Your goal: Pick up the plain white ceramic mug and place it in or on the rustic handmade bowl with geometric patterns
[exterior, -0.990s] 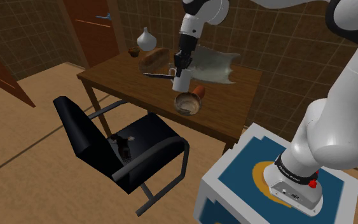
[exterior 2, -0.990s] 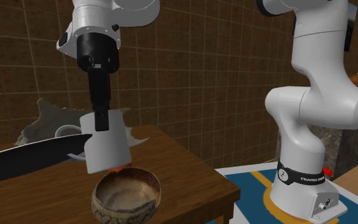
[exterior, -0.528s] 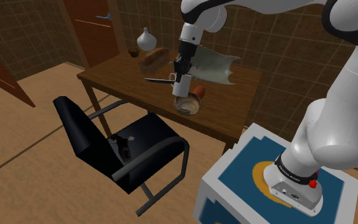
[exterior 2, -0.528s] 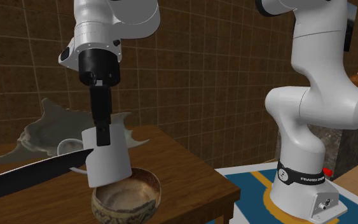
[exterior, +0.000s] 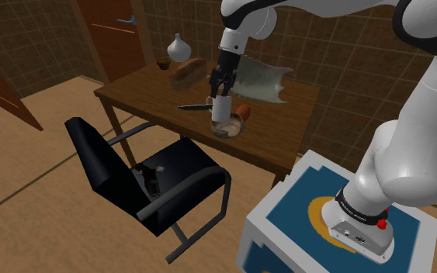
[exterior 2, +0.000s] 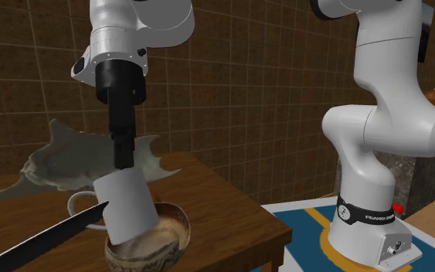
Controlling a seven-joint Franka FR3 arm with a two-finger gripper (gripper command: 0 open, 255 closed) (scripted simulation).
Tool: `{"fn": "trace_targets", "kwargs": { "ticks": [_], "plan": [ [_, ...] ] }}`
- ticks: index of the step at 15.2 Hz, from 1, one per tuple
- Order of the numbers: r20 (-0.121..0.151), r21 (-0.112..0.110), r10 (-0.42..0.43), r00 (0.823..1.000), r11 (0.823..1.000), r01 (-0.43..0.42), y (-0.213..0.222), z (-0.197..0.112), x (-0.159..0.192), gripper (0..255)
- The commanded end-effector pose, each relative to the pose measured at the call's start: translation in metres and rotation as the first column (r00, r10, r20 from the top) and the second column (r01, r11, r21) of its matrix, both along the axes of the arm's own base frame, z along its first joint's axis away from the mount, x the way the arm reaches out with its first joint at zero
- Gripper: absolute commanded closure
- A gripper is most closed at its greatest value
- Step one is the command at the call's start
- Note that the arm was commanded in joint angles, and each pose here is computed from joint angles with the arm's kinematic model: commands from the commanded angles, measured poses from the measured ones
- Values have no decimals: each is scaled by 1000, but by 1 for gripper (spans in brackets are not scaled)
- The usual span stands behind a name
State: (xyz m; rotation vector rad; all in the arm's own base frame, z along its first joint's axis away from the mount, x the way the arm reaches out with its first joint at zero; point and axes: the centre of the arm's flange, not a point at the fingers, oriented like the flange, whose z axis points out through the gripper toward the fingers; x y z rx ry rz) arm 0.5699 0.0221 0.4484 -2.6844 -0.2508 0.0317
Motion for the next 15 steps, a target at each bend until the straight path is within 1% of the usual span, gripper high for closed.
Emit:
{"fn": "trace_targets", "kwargs": {
  "ticks": [1,3,7,15],
  "plan": [
    [0,0,0,1000,1000,0,0,0,0,0],
    [0,0,0,1000,1000,0,0,0,0,0],
    [0,0,0,1000,1000,0,-21,45,3,0],
    [0,0,0,1000,1000,0,-21,45,3,0]
  ]
}}
